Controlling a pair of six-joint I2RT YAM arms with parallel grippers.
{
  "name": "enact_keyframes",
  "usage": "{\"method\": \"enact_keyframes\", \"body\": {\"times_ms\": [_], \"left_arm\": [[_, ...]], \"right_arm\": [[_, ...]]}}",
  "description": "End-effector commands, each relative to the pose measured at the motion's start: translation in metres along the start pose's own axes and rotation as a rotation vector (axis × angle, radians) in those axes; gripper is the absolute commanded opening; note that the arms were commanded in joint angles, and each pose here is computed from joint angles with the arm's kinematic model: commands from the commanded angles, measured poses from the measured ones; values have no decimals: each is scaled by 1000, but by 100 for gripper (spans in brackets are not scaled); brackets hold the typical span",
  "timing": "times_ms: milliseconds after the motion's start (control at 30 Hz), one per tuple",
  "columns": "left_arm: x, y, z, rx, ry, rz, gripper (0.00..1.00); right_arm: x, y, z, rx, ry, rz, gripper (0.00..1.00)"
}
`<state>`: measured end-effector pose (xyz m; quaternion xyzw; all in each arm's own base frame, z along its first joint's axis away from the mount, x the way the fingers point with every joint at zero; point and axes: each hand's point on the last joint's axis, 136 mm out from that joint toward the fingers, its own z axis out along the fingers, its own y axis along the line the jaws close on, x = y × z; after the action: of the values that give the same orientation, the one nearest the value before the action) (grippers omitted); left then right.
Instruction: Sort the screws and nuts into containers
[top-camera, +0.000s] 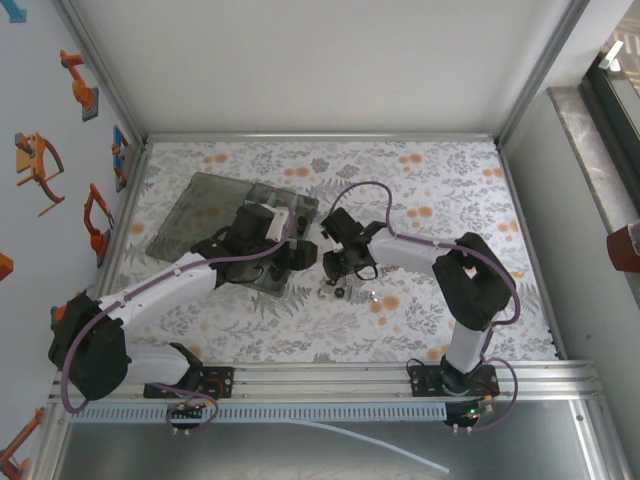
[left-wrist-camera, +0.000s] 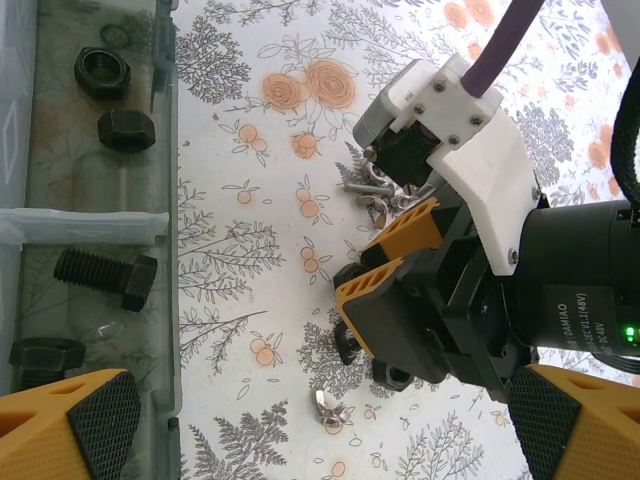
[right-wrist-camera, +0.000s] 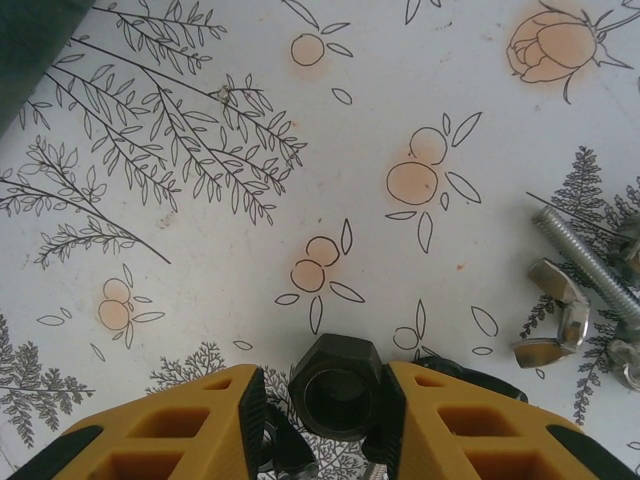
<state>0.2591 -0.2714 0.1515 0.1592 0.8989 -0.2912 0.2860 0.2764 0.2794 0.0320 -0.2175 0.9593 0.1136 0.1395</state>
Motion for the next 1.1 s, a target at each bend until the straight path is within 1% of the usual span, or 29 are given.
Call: {"method": "enact_keyframes", "body": {"times_ms": [0, 167, 500, 600, 700, 900, 1067], "left_arm": [[-14, -13, -2, 36, -33, 19, 97], [-15, -13, -2, 37, -35, 20, 97], [-13, -12, 1, 40, -34, 15, 97], [-13, -12, 1, 41, -37, 13, 97], [-13, -12, -1, 39, -38, 16, 97], [-13, -10, -4, 26, -47, 16, 97], [-15, -8, -8, 13, -62, 15, 97]], "right_arm": [[0, -3, 1, 41, 25, -24, 34], [-1, -3, 4, 54, 44, -50, 35], [10, -11, 5, 115, 107, -106, 34], [10, -11, 7, 116, 109, -110, 34], [8, -9, 7, 113, 107, -113, 30], [-13, -3, 0, 104, 58, -138, 27], [-42, 12, -9, 57, -1, -159, 26]]}}
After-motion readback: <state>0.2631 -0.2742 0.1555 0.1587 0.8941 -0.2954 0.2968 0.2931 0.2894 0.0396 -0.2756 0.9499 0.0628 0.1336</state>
